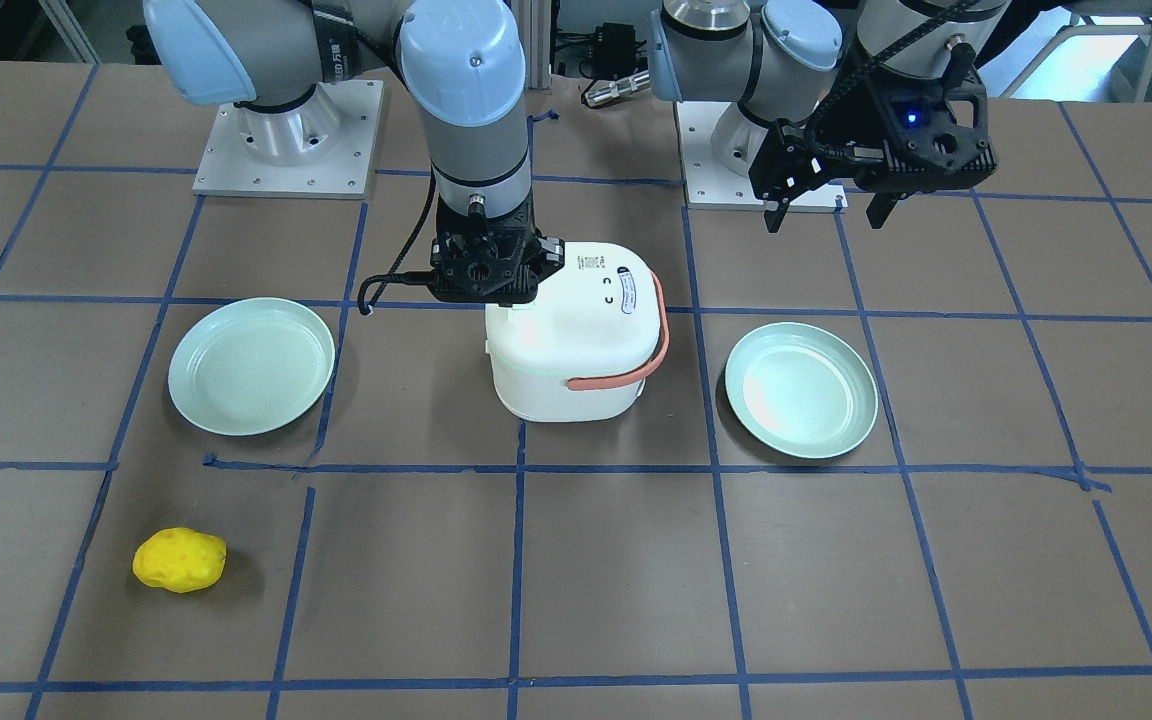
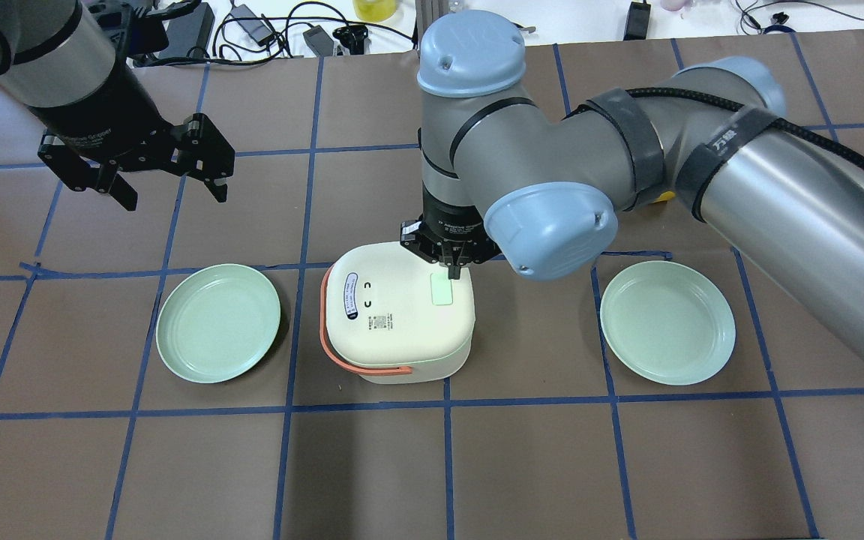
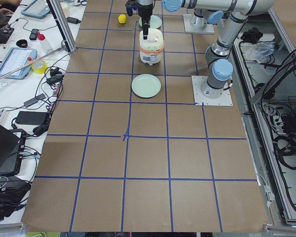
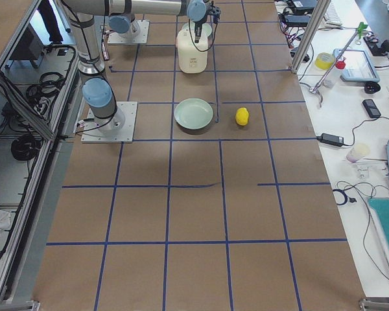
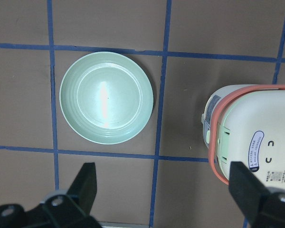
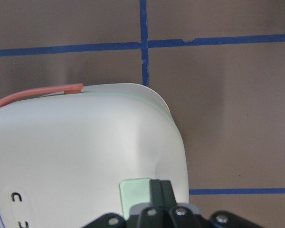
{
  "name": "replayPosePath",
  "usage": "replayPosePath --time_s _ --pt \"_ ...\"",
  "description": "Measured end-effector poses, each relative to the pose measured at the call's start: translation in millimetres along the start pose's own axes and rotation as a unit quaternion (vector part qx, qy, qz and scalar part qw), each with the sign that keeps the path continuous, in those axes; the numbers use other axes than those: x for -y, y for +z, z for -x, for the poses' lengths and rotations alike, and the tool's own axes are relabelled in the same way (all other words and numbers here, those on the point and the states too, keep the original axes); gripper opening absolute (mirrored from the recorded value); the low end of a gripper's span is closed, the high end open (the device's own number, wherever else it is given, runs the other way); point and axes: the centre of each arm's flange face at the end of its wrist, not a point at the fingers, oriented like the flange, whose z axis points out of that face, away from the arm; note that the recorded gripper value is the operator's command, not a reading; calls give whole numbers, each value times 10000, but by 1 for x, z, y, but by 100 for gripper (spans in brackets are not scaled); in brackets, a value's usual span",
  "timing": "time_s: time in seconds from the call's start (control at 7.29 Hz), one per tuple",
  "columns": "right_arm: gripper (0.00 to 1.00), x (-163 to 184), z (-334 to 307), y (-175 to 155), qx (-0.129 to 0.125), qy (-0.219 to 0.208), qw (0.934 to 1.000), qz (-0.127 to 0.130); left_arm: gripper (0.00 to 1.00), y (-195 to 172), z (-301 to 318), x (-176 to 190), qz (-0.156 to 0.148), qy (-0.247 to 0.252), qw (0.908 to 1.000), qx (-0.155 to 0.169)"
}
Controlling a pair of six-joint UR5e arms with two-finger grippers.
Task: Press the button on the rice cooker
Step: 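Press down on the lid button with the right gripper, then lift the right gripper off the cooker as the lid pops open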
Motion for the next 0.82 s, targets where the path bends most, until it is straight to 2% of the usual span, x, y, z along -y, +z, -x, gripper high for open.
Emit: replayPosePath --time_s 0.82 --pt "0 -7 13 1 25 -111 9999 -71 100 0 0 0 -2 7 10000 0"
